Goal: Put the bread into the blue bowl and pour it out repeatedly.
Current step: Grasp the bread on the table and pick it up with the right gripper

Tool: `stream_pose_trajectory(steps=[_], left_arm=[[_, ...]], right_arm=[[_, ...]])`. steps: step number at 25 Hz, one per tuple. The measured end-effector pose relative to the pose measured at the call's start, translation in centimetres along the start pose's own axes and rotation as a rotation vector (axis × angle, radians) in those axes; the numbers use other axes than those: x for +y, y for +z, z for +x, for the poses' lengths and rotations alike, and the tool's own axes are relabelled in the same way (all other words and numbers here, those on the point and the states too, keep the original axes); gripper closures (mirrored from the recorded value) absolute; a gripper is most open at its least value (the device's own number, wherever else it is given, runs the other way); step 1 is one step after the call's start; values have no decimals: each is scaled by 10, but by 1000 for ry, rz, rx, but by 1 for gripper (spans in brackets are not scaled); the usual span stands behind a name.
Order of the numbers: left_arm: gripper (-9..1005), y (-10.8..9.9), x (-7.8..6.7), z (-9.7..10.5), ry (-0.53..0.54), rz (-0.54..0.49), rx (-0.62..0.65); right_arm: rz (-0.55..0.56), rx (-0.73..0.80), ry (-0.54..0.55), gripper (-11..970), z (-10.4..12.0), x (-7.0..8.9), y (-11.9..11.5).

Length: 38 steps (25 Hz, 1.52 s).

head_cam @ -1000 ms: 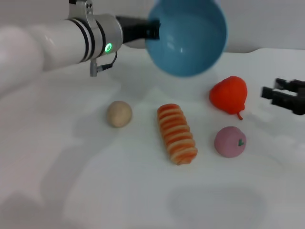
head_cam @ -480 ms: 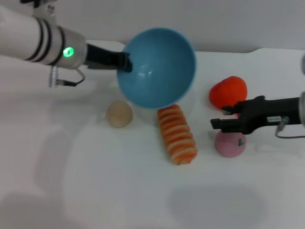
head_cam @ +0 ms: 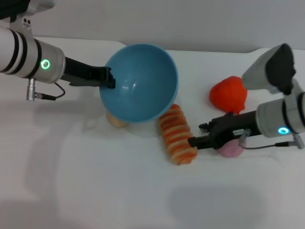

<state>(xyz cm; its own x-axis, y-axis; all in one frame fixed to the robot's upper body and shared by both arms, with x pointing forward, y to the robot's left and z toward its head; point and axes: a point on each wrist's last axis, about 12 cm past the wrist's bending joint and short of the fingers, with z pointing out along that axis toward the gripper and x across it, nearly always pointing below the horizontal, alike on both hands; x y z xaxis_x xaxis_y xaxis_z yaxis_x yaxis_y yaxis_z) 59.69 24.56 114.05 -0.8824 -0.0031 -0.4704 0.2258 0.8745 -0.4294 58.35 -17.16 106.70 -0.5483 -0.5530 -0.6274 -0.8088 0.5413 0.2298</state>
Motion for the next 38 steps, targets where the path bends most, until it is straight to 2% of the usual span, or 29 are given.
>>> stream_pose_trajectory(steps=[4,7,11,23,25,30,31,32,33,38], left_arm=[[977,-1,1,0,-3,-1,1],[976,-1,2,0,-7,-1,-5],[976,-2,0,-3,-1,1,-9],[976,-1,-3,-5,8,6,-9],[976,0,-3,-5,10,6,-8],[976,1,-4,-5,12,8,-6],[976,2,-5,-5,13,9,-4],[976,3,-7,-5,15,12,2],[976,3,-7,-5,15,12,2],[976,9,-9,-6,15,18,20]], right_arm=[[15,2,0,373,-1,3,9],[-11,-36,32,373,-4,11,18],[10,-9,18,373,-1,15,28],[77,22,33,373,10,8,36],[79,7,52,415,12,7,34],[99,-112,111,517,13,-5,14],[107,-142,116,535,13,-8,8],[119,-212,129,552,14,-14,-9],[119,-212,129,570,14,-14,-9],[166,-338,150,623,15,-27,-44]])
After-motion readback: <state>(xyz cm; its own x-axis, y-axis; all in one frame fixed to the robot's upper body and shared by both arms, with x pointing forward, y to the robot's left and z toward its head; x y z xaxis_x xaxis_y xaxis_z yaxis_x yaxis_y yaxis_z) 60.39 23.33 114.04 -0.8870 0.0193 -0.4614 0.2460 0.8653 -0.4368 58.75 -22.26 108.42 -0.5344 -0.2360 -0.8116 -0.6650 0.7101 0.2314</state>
